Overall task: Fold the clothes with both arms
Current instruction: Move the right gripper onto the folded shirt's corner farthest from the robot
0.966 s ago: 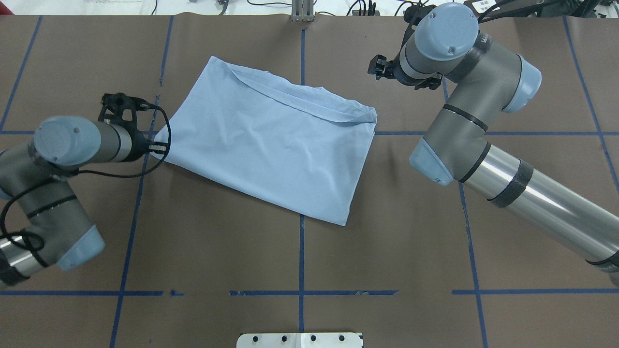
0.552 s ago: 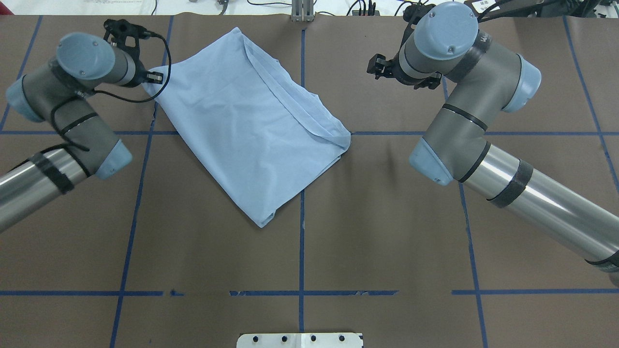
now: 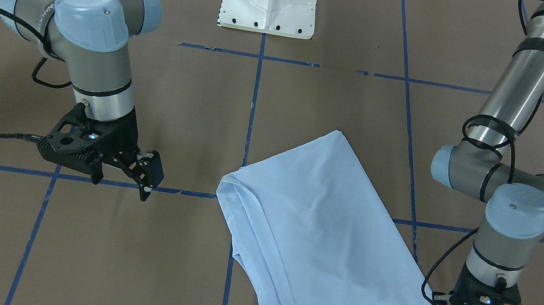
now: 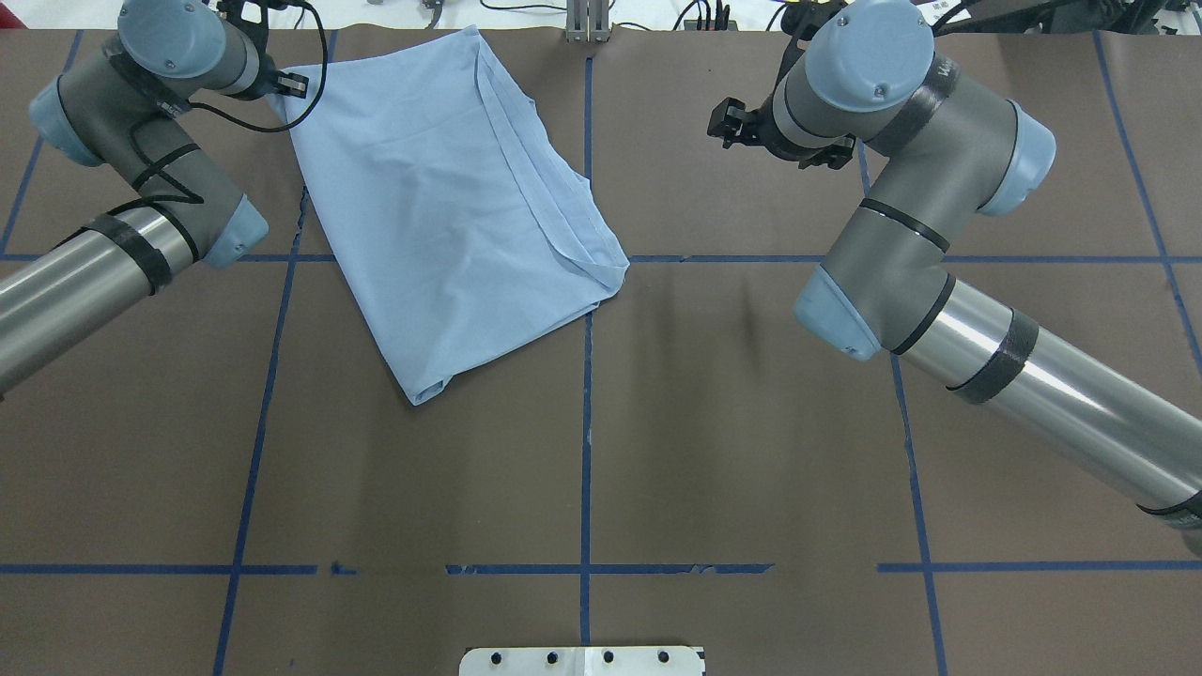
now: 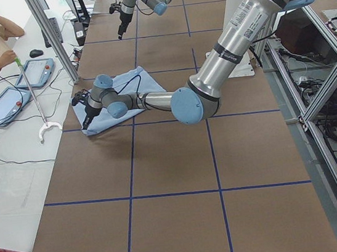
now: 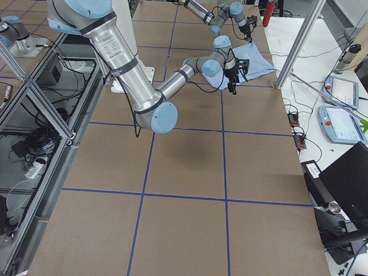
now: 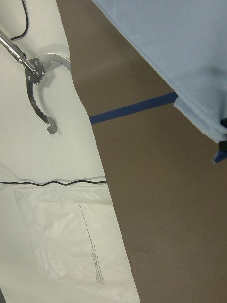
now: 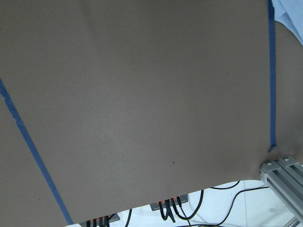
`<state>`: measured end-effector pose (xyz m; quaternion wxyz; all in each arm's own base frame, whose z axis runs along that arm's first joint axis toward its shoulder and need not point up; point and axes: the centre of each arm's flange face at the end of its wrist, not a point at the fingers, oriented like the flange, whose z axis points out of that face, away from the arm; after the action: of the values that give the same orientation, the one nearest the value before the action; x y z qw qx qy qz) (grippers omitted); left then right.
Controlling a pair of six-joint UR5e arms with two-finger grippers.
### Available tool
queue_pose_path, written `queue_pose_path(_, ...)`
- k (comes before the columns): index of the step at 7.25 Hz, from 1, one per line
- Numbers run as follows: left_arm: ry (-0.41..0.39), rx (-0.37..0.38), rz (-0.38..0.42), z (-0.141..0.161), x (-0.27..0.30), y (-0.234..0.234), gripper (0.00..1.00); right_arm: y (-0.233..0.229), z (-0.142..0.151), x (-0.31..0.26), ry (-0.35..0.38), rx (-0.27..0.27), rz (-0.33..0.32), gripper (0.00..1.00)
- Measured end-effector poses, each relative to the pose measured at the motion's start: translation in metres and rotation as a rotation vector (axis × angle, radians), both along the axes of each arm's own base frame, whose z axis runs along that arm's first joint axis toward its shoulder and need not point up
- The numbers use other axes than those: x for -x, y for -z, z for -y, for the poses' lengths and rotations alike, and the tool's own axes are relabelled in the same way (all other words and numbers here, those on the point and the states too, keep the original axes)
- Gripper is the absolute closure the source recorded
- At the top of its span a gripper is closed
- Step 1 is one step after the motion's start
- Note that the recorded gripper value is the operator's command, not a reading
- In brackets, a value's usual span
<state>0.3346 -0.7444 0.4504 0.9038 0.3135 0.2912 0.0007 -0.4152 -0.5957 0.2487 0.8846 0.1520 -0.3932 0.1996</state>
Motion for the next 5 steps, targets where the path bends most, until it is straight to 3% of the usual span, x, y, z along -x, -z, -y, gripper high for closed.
queue_pose_path(2, -0.076, -0.028, -0.076, -0.011, 0.028, 0.011, 0.00, 0.023, 0.017, 0.034, -0.018, 0.005, 0.044, 0.01)
queue_pose_path(5, -0.092, -0.064, -0.123, -0.042, 0.050, 0.022, 0.00, 0.055, 0.055, 0.137, -0.046, -0.010, 0.080, 0.03)
